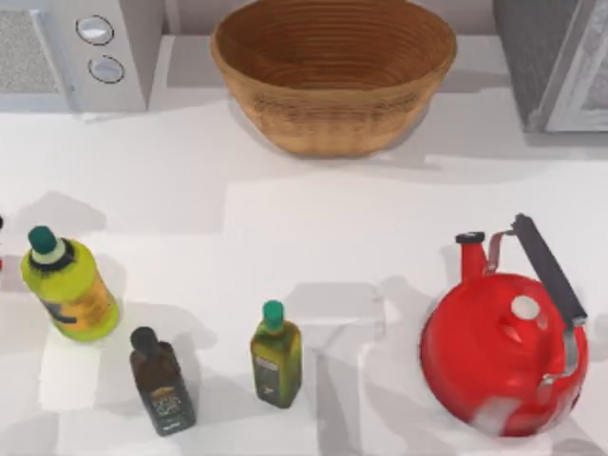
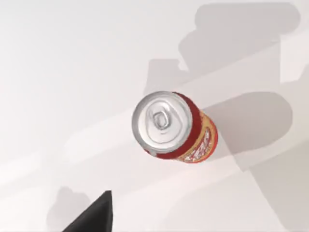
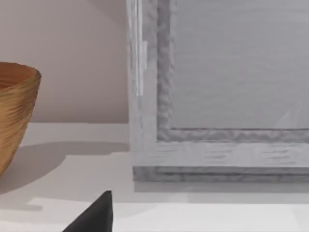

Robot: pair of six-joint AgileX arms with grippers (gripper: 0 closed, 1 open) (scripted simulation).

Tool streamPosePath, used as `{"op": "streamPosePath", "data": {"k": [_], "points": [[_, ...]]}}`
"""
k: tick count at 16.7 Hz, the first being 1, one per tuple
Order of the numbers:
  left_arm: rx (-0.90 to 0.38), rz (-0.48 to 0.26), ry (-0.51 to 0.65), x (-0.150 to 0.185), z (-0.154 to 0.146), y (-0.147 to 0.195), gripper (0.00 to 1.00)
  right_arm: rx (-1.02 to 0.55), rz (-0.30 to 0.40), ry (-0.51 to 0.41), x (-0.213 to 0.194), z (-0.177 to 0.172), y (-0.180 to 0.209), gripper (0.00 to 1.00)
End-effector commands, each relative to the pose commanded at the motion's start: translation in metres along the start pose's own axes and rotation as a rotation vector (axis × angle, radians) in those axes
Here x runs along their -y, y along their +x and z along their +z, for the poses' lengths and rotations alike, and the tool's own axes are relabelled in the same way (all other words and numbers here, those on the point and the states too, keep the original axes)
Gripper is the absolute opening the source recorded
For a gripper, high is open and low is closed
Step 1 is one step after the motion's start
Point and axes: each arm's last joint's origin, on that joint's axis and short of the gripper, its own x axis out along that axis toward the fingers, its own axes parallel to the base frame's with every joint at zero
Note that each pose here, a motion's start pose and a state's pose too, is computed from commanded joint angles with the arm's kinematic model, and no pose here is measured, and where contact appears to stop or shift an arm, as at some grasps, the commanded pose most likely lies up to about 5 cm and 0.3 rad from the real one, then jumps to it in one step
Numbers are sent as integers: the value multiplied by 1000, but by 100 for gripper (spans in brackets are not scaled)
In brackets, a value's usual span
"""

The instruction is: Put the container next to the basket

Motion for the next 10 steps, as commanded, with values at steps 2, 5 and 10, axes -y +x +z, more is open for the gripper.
{"op": "streamPosePath", "data": {"k": [2,5,10], "points": [[-141,-85,83,-20,23,23,100,0,0,0,0,0,0,100],[-309,-220,191,-45,47,65,100,0,0,0,0,0,0,100],[-464,-393,308,-72,63,119,100,0,0,0,0,0,0,100]]}}
